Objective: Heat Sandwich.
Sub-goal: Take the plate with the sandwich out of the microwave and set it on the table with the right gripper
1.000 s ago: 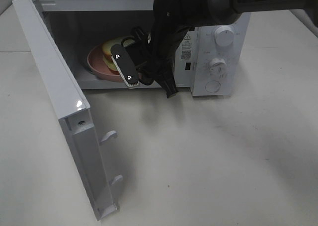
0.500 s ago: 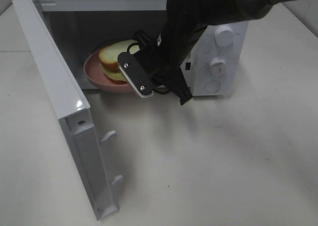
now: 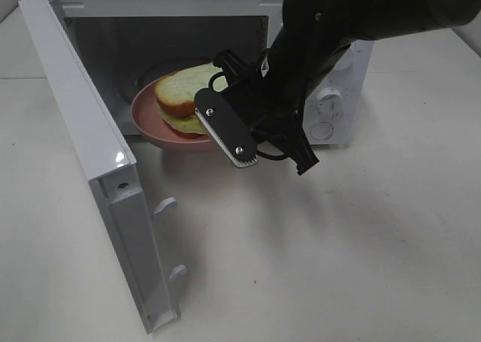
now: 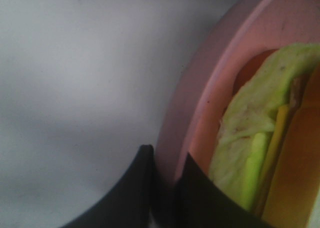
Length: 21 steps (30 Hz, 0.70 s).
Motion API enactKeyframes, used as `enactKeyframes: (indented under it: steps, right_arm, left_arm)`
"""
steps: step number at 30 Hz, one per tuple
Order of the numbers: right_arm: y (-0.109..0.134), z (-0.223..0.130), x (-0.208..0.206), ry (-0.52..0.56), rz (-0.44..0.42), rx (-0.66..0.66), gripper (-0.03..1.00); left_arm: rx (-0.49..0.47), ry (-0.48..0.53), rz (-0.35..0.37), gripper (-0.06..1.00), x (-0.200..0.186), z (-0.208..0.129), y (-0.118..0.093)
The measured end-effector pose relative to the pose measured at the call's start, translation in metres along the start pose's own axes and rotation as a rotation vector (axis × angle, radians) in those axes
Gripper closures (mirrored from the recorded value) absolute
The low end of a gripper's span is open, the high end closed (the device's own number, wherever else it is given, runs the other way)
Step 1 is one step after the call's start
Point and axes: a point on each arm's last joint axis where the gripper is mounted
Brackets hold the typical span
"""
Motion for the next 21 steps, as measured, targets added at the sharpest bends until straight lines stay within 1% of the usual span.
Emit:
enactKeyframes:
  steps: [1,5,8,9,12,14,16,18,19,21]
  right_arm:
    - [0.005,0.0,-0.005,0.0,0.003,0.0,0.88]
    - [0.013,-0.001,-0.012,0.0,0.007,0.0,0.88]
    - [0.026,-0.002,-0.022,0.001,0.016,0.0,0.88]
    - [0.026,-0.002,-0.022,0.001,0.016,0.0,0.88]
    - [0.041,-0.003,-0.031,0.001,0.018,0.0,0.88]
    - [0.045,-0.003,-0.034,0.001,0.016,0.0,0.88]
    - [0.056,-0.004,-0.041,0.0,0.007,0.004,0.88]
    - [0.059,-0.004,-0.044,-0.001,0.001,0.005,0.88]
    - [0.068,-0.005,-0.049,-0.001,0.002,0.008,0.88]
    - [0.077,-0.005,-0.053,0.0,0.005,0.01,0.88]
  left_arm:
    - [0.0,0.0,0.0,-0.03,0.0,0.0,0.0]
    - [0.0,0.0,0.0,-0.03,0.0,0.0,0.0]
    - [0.0,0.0,0.0,-0.03,0.0,0.0,0.0]
    - [0.0,0.0,0.0,-0.03,0.0,0.0,0.0]
    - [0.0,0.0,0.0,-0.03,0.0,0.0,0.0]
    - [0.0,0.0,0.0,-0.03,0.0,0.0,0.0]
    - [0.0,0.0,0.0,-0.03,0.0,0.0,0.0]
    - [0.0,0.0,0.0,-0.03,0.0,0.0,0.0]
    - [0.0,0.0,0.0,-0.03,0.0,0.0,0.0]
    - [0.0,0.0,0.0,-0.03,0.0,0.0,0.0]
Point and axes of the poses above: a point on each arm's last joint axis where the gripper is mounted, x pointing out along that axis toward the gripper, y along the wrist's bending axis when the last joint is at zero, z = x × y, and after that the axes turned 7 degrees about x, right-handed
